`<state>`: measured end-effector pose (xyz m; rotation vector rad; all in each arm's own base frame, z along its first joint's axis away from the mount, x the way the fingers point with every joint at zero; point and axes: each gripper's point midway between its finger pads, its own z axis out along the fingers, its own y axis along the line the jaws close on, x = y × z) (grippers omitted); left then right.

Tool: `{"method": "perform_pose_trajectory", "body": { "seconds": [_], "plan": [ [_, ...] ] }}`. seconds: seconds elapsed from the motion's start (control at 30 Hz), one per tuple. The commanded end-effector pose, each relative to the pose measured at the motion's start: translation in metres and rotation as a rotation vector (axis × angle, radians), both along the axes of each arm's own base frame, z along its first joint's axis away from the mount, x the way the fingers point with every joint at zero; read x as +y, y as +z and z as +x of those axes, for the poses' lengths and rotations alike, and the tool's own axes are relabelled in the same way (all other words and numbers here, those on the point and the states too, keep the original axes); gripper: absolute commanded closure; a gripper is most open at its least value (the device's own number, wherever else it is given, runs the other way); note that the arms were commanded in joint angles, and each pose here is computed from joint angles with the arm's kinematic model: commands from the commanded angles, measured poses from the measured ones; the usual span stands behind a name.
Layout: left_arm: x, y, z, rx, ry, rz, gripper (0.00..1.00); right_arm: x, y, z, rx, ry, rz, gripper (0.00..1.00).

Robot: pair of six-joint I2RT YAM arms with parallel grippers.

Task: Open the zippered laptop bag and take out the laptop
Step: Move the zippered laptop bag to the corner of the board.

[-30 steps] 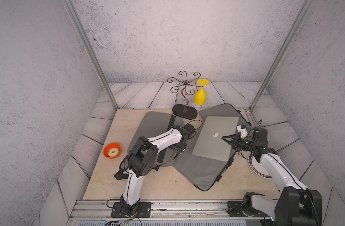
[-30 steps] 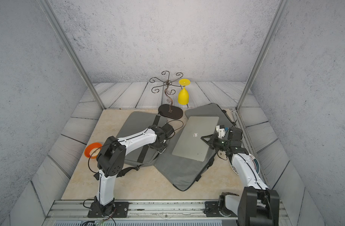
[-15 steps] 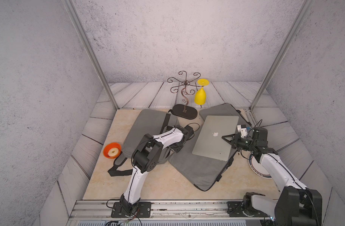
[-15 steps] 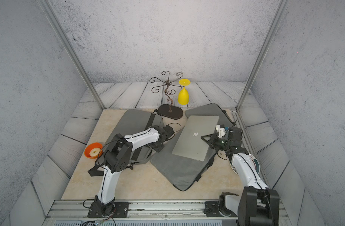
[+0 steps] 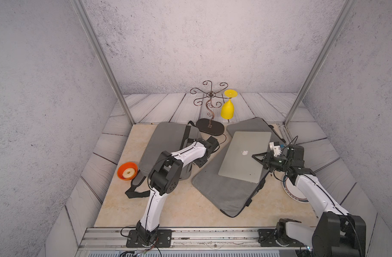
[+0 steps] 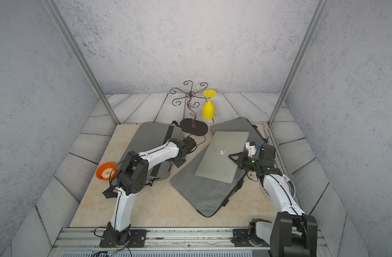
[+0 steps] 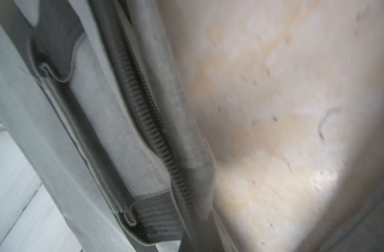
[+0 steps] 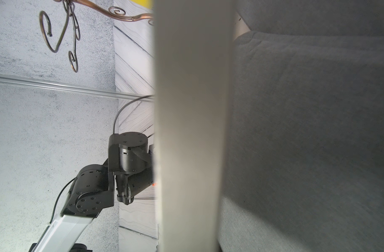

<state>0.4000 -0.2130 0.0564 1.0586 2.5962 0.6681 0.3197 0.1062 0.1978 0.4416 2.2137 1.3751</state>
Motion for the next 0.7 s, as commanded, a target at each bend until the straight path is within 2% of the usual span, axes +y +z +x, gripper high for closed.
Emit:
{"method": "perform_pose_trajectory", "body": {
  "seconds": [0.0, 0.33, 0.67],
  "plan": [
    [-0.003, 0.009, 0.032, -0.079, -0.046, 0.000, 1.00, 0.006, 0.038, 0.008, -0.151, 0.064, 0.027, 1.00],
    [0.033, 0.011, 0.089, -0.159, 0.096, 0.005, 1.00, 0.007, 0.039, 0.011, -0.149, 0.066, 0.028, 1.00],
    [0.065, -0.006, 0.120, -0.159, 0.098, 0.047, 1.00, 0.008, 0.041, 0.013, -0.140, 0.074, 0.024, 1.00]
  ]
}}
